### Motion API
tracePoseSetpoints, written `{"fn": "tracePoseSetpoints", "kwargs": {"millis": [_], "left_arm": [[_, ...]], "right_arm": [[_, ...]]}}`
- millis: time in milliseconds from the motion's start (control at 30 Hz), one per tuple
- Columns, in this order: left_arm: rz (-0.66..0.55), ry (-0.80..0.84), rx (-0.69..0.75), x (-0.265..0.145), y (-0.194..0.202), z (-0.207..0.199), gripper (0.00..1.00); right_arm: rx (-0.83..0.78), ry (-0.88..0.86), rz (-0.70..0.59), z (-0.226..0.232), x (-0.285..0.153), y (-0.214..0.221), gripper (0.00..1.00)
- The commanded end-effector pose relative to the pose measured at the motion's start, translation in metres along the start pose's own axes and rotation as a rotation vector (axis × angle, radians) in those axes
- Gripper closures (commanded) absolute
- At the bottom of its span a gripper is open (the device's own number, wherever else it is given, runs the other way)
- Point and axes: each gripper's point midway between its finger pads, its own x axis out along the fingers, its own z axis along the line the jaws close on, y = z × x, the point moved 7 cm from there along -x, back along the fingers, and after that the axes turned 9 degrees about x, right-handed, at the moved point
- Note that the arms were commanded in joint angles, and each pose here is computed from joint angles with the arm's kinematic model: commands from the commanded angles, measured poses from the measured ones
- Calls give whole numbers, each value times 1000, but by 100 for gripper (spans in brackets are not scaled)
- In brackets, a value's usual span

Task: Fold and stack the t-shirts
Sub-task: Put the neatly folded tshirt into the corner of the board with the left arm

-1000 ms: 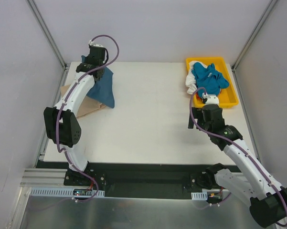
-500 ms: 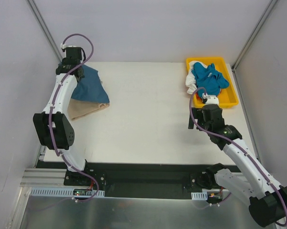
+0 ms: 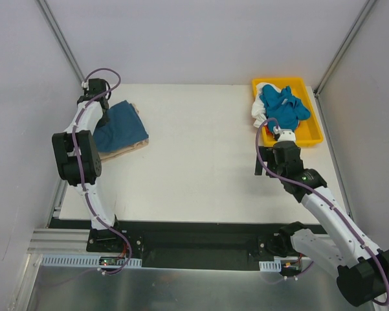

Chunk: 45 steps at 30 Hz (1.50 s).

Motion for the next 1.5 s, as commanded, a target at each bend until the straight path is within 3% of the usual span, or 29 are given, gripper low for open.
{"fn": "tracePoseSetpoints", "kwargs": {"millis": [0, 67, 100, 167, 233, 433, 667, 700, 767, 833, 867, 933, 967, 1033, 1167, 1267, 1467], "left_arm": [[-48, 17, 39, 3, -15, 1, 100], [-50, 11, 33, 4, -17, 2, 99], [-47, -4, 31, 3, -17, 3, 91], [-44, -25, 26, 3, -15, 6, 43], [-50, -99, 10, 1, -19, 14, 1], [-144, -7, -112, -41, -29, 20, 1], [-283, 310, -289, -120, -26, 6, 1], [-264, 327, -290, -120, -14, -2, 1], [-337, 382, -306, -144, -9, -14, 1], [-329, 447, -286, -139, 17, -34, 1], [-402, 521, -256, -158, 18, -51, 1], [-385, 524, -228, -154, 47, -67, 1], [-451, 551, -236, -170, 50, -70, 1], [-428, 568, -249, -160, 83, -78, 1], [-556, 663, -345, -165, 132, -71, 1], [-577, 614, -360, -141, 177, -66, 1], [-639, 517, -428, -126, 206, -53, 1]], "right_arm": [[15, 9, -35, 0, -1, -8, 4], [16, 14, -37, -1, -1, -9, 4], [17, 15, -36, -1, -2, -9, 4], [16, 14, -37, -1, -2, -9, 4], [18, 13, -37, -1, -2, -9, 4], [28, 18, -43, -2, -3, -9, 4], [156, -1, -56, -7, 3, -6, 4], [169, -2, -58, -9, 5, -6, 4], [199, -22, -46, -10, 8, -4, 4], [205, -40, -41, -9, 10, -3, 4], [207, -32, -37, -11, 13, -2, 4], [209, -34, -40, -11, 16, -2, 4], [213, -54, -52, -10, 18, -1, 4], [218, -87, -66, -7, 22, 2, 4], [216, -165, -148, -3, 34, 8, 4], [219, -148, -171, -6, 41, 14, 4], [223, -55, -235, -19, 46, 16, 4]]}}
